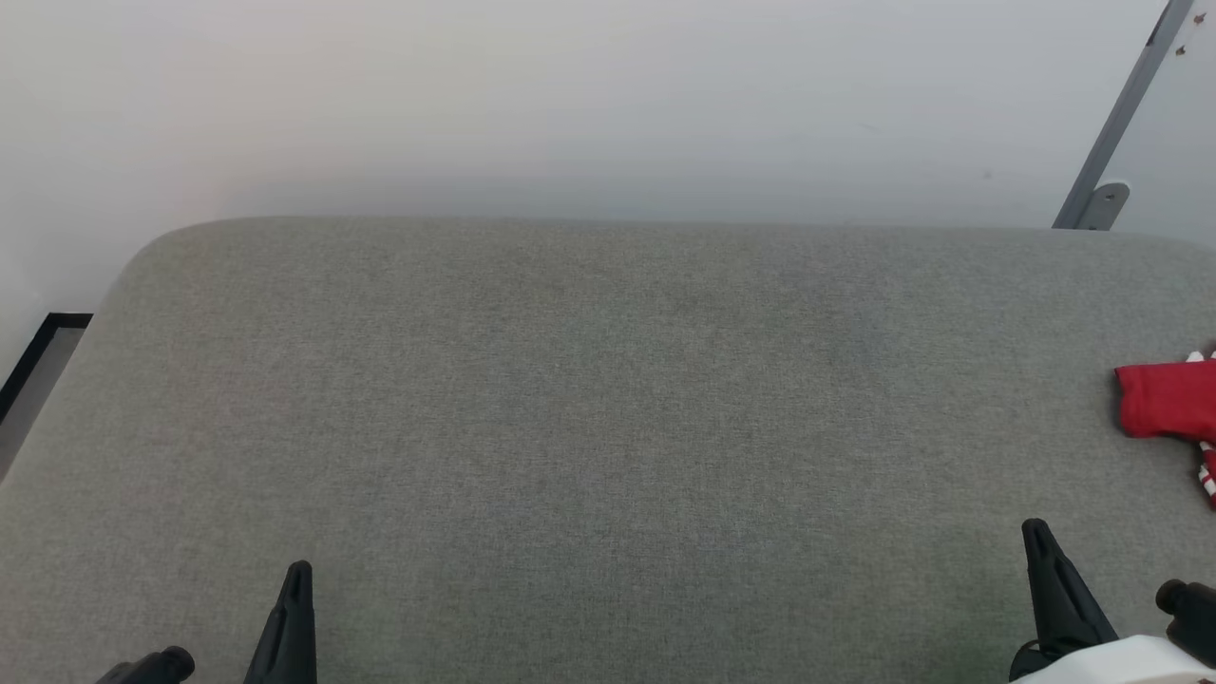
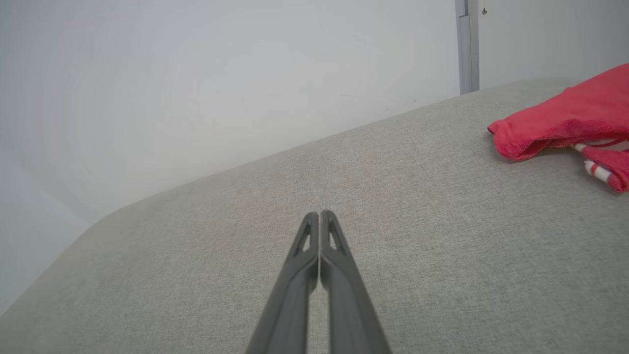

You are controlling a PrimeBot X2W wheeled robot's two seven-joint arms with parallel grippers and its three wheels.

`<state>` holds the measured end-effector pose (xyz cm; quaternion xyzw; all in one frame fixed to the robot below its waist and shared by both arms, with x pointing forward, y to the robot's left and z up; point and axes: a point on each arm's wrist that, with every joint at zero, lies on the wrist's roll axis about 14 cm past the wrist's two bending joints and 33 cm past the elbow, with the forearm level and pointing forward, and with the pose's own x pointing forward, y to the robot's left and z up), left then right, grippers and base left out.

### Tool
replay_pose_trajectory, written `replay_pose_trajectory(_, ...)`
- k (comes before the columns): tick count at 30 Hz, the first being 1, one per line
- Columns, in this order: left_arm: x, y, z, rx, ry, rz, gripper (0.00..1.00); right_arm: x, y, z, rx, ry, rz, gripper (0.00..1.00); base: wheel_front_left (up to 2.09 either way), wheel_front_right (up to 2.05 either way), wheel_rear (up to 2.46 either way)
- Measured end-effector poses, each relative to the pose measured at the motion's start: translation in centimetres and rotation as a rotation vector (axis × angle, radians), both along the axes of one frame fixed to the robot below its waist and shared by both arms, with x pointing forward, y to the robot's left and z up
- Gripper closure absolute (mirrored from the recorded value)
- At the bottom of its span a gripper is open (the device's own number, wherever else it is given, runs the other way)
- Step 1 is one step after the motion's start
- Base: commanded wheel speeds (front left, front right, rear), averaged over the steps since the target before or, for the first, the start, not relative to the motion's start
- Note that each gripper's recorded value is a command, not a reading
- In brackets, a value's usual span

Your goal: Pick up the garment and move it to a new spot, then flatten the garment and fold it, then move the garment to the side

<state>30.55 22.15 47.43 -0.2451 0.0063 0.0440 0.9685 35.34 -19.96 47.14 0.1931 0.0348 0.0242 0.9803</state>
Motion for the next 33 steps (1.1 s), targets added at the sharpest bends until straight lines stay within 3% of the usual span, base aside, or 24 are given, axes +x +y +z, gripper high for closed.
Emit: replay_pose_trajectory(33, 3.1, 0.1, 0.6, -0.442, -0.009, 0.036, 1.0, 1.6, -0.3, 0.9, 0.486, 0.031, -0.093, 1.0, 0.0, 0.0, 0.0)
